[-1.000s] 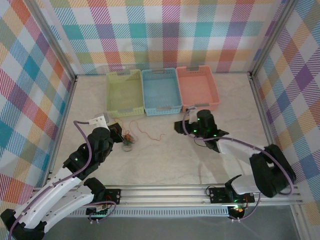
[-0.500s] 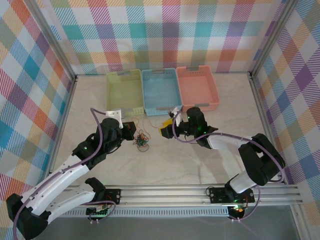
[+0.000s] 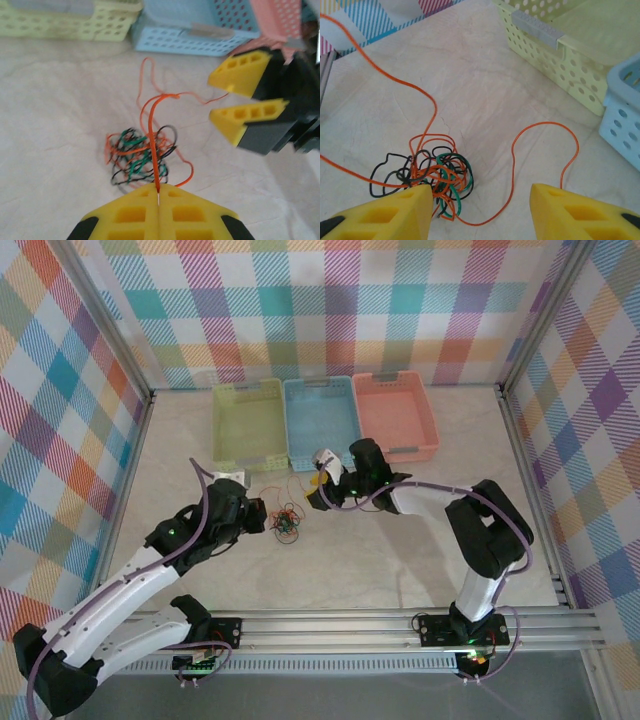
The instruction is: Untangle the cables
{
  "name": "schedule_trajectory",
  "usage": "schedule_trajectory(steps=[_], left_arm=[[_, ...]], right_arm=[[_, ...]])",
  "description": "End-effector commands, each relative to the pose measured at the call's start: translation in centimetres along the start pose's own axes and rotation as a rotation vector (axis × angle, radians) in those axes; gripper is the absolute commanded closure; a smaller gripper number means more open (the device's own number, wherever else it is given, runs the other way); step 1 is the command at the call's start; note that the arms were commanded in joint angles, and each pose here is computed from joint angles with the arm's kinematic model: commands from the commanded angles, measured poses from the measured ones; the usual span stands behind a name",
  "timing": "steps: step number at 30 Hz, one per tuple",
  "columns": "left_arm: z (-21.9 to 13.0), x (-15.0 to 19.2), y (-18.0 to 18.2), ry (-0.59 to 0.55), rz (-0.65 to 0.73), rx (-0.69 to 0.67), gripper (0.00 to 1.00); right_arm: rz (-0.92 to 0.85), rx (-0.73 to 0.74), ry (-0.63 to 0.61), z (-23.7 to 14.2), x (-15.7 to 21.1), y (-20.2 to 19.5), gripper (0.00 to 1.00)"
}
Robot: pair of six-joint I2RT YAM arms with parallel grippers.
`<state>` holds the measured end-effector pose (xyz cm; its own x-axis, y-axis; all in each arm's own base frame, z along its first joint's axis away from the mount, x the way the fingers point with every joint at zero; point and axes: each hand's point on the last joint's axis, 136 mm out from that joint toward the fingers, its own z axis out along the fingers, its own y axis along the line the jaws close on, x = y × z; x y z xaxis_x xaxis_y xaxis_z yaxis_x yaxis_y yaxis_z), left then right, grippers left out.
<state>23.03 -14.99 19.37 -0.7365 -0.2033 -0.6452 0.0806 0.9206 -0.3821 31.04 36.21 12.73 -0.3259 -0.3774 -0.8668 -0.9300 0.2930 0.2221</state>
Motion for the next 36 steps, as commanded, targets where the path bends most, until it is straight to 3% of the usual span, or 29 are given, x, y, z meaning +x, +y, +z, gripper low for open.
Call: schedule_trajectory(steps=[1,6,10,14,23,30,33,36], left_arm=[[-1.0,1.4,3.0,0.017,-0.030,-0.107,1.00],[-1.1,2.8,3.7,0.025,-0.048,-0.086,1.00],[-0.9,3.5,4.0,0.033,-0.048,-0.082,1.00],[-0.8,3.7,4.0,0.030,-0.048,-0.070,1.00],[-1.0,3.6,3.9,0.021,-0.041,-0.059,1.00],[-0.7,3.6,3.4,0.030,-0.043,-0.040,1.00],[-0.8,3.4,3.3,0.024,-0.042,-0.039,1.00],[-0.8,3.3,3.4,0.022,-0.040,-0.046,1.00]], right_arm=[[0.014,-0.047,0.068,1.0,0.9,0.5,0.46],[0.155,-0.063,0.093,2.3,0.8,1.3,0.46],[0.361,0.043,0.203,4.2,1.0,1.0,0.47],[0.501,0.086,0.236,5.6,0.7,1.4,0.47],[0.561,0.298,0.339,6.9,2.9,-1.8,0.45],[0.578,0.259,0.364,9.1,3.4,-2.2,0.45],[0.565,0.264,0.364,9.5,3.6,-2.6,0.51],[0.541,0.259,0.330,9.5,2.8,-2.6,0.68]])
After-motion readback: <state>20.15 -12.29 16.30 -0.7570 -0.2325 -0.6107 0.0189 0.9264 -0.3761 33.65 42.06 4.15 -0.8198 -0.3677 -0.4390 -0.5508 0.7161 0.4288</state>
